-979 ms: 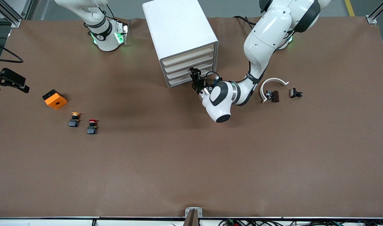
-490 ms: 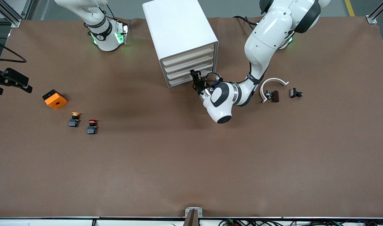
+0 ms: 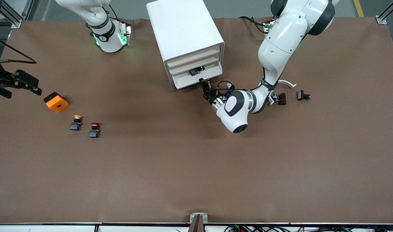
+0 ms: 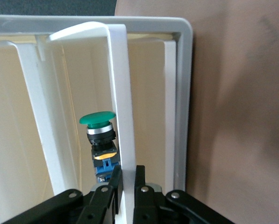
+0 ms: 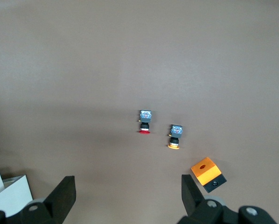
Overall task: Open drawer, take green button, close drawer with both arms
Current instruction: 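Release the handle with the left gripper while the right gripper approaches, then lower the right gripper into the drawer and grasp the green button, then lift the green button out with the right gripper while the left gripper returns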
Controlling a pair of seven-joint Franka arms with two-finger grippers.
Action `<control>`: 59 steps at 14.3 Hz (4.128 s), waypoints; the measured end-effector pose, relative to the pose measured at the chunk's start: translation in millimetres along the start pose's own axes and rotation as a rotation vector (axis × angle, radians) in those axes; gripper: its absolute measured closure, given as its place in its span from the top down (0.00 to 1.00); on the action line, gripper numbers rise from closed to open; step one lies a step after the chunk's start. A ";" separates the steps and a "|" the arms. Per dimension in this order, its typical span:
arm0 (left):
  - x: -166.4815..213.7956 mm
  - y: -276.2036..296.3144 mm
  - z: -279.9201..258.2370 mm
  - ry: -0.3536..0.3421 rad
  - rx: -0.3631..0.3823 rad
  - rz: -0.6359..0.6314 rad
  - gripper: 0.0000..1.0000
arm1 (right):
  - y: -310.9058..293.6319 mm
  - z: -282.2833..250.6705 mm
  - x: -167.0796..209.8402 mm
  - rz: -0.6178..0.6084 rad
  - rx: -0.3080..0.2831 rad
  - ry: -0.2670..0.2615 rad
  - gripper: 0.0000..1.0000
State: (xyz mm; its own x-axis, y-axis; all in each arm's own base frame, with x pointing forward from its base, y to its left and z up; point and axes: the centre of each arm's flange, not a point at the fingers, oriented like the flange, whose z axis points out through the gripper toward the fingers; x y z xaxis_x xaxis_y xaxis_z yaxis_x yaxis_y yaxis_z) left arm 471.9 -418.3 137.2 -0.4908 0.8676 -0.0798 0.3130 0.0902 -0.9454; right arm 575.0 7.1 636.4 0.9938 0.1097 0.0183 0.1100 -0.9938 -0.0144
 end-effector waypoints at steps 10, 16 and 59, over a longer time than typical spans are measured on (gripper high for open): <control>6.5 10.3 -74.8 -0.091 -0.101 -0.002 0.14 | -112.2 24.2 9.4 0.183 -0.007 -0.049 1.00; 15.0 15.8 -107.8 -0.130 -0.145 0.003 0.49 | -240.8 41.6 -14.6 0.426 -0.045 -0.089 1.00; 144.3 -165.2 -393.9 1.002 -0.680 1.341 1.00 | -536.9 380.7 -99.6 0.936 -0.096 -0.204 0.62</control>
State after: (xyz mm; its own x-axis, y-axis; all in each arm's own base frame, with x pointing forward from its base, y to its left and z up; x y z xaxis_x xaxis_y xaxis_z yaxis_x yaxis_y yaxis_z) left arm 669.7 -115.4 406.3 0.8928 0.4229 -0.1549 0.4108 -0.9057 -0.1046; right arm 423.3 536.0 261.8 0.6630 -0.7366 -0.1334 -0.7217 -0.6763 0.1476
